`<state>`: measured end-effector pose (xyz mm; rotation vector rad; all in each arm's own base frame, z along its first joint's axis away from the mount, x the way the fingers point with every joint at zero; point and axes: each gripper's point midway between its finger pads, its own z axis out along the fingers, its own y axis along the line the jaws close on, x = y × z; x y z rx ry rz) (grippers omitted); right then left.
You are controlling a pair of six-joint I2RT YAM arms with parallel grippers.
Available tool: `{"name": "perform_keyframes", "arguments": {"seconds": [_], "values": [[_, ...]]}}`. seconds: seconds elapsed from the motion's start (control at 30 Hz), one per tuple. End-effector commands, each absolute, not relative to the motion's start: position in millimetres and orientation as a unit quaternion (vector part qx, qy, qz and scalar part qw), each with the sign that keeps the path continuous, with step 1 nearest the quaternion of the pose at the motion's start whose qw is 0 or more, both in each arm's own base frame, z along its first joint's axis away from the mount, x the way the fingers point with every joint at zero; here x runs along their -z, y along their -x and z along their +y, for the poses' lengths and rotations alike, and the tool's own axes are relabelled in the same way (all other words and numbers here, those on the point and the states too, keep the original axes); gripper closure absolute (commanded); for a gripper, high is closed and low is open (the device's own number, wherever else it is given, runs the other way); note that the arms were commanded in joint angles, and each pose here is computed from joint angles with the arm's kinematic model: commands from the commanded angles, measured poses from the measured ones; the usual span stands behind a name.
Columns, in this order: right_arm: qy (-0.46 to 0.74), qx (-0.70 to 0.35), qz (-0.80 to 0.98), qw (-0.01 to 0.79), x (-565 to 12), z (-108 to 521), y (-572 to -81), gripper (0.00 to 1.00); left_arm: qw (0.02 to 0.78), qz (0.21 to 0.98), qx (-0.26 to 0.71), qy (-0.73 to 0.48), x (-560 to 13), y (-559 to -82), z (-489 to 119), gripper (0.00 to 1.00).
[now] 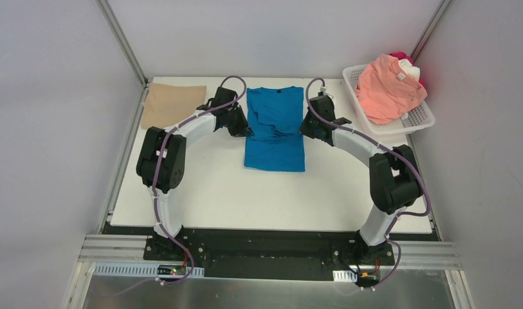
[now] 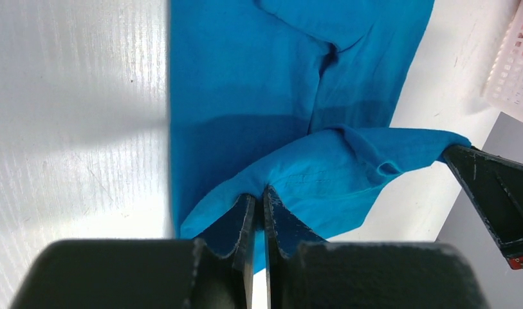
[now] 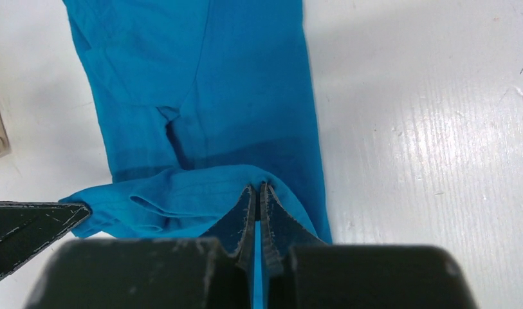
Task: Fold and stack the t-shirts
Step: Fold the folded rectangular tshirt in 1/3 of the way
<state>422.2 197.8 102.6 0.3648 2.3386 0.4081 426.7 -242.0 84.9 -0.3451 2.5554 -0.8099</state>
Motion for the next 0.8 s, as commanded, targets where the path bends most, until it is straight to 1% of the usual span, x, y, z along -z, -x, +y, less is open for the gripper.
{"name": "perform_keyframes", "arguments": {"seconds": [0.0,0.13,0.23,0.3,0.33,0.37,0.4,0.43,0.5,0.53,0.57,0.6,0.67,0.7,0.77], "values": [[-0.147,-0.174,0.898,0.376,-113.2,202.4,-439.9,1.0,0.233,0.916,0.308,0.108,-95.4,-443.3,-244.4,0.93],[-0.151,-0.166,0.902,0.37,-104.1,200.7,-447.3,1.0,0.228,0.919,0.299,0.114,-87.7,-446.9,-241.1,0.86],[-0.156,-0.161,0.902,0.368,-99.6,200.0,-457.9,0.99,0.234,0.919,0.29,0.126,-85.0,-454.4,-234.4,0.84],[-0.161,-0.154,0.9,0.375,-101.2,199.1,-470.5,0.95,0.242,0.917,0.287,0.138,-86.5,-465.2,-229.5,0.77],[-0.166,-0.15,0.899,0.377,-103.8,197.6,-476.0,0.88,0.246,0.914,0.29,0.144,-89.7,-472.2,-228.2,0.72],[-0.167,-0.148,0.899,0.377,-105.6,198.1,-479.3,0.75,0.248,0.91,0.299,0.147,-95.1,-478.6,-228.5,0.68],[-0.166,-0.147,0.898,0.381,-109.9,197.8,-483.8,0.63,0.254,0.905,0.309,0.148,-103.5,-485.8,-227.8,0.62],[-0.167,-0.144,0.896,0.386,-113.5,197.0,-487.2,0.52,0.259,0.903,0.311,0.147,-107.5,-489.6,-227.2,0.51],[-0.169,-0.134,0.891,0.4,-124.3,192.6,-493.5,0.4,0.283,0.897,0.303,0.152,-120.2,-501.3,-220.0,0.23],[-0.171,-0.129,0.888,0.407,-130.2,189.3,-494.9,0.35,0.291,0.894,0.302,0.157,-125.8,-505.9,-214.6,0.12],[-0.174,-0.122,0.886,0.412,-134.7,185.2,-494.9,0.29,0.294,0.891,0.307,0.158,-131.9,-507.1,-211.9,0.03],[-0.175,-0.12,0.884,0.418,-140.2,182.5,-493.7,0.21,0.297,0.889,0.312,0.158,-138.6,-506.9,-209.5,0.01],[-0.177,-0.116,0.882,0.421,-145.4,176.7,-485.6,0.06,0.305,0.887,0.311,0.152,-148.0,-500.8,-205.1,0.01],[-0.18,-0.116,0.882,0.421,-146.5,174.0,-479.2,0.01,0.307,0.888,0.309,0.146,-150.7,-495.0,-203.6,0.01],[-0.187,-0.119,0.883,0.414,-144.6,169.7,-464.2,0.01,0.299,0.891,0.313,0.135,-152.0,-478.0,-202.3,0.01]]}}
